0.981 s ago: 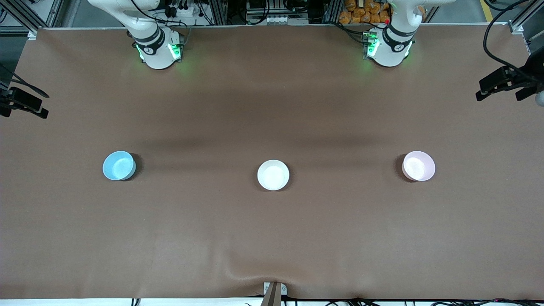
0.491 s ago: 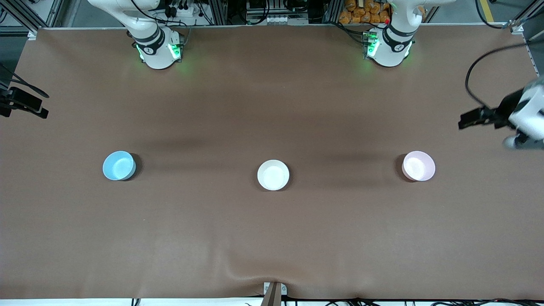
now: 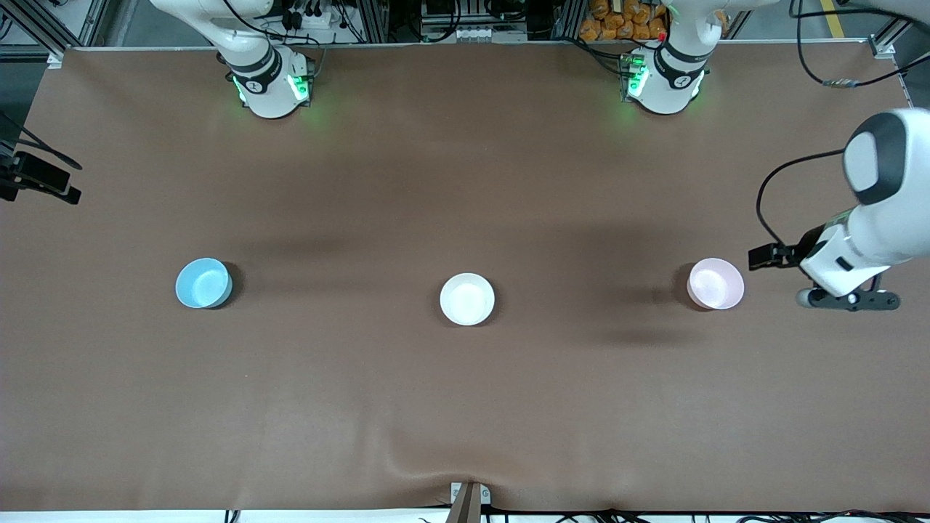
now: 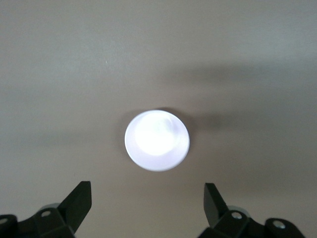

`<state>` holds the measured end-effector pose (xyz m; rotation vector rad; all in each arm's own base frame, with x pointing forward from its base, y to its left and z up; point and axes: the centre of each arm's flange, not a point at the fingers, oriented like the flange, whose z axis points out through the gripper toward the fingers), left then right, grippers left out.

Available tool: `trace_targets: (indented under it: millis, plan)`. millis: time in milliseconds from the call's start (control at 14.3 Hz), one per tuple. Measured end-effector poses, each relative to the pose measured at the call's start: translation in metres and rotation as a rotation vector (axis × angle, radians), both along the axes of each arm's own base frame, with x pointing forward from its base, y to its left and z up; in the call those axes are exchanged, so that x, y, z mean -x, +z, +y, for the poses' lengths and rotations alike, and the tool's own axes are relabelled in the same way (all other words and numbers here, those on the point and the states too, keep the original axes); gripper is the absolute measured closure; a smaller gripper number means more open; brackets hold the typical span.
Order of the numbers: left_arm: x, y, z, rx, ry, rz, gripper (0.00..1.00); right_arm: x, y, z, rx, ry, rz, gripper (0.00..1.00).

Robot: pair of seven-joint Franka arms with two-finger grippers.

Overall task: Stack pink and blue bowls on white bowl
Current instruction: 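Move the left gripper over the pink bowl and lower it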

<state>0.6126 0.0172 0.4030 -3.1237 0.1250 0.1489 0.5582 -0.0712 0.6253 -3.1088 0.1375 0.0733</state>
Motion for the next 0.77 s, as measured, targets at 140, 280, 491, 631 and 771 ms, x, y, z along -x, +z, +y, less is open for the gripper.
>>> trace_targets:
  millis: [140, 280, 491, 631, 771]
  plan:
    - [0.002, -0.042, 0.012, 0.003, -0.026, -0.016, 0.00, -0.008, -0.019, -0.017, -0.002, -0.028, 0.026, 0.00]
    - [0.002, -0.077, 0.019, 0.005, -0.053, -0.022, 0.00, -0.016, -0.040, -0.040, -0.003, -0.067, 0.048, 0.00]
    - [0.006, -0.105, 0.033, 0.008, -0.058, -0.011, 0.00, -0.022, -0.058, -0.055, -0.006, -0.092, 0.073, 0.00]
    - [0.013, -0.123, 0.049, 0.009, -0.076, -0.026, 0.04, -0.025, -0.074, -0.065, -0.010, -0.112, 0.101, 0.00]
    - [0.019, -0.141, 0.062, 0.013, -0.078, -0.019, 0.11, -0.032, -0.102, -0.078, -0.017, -0.130, 0.144, 0.00]
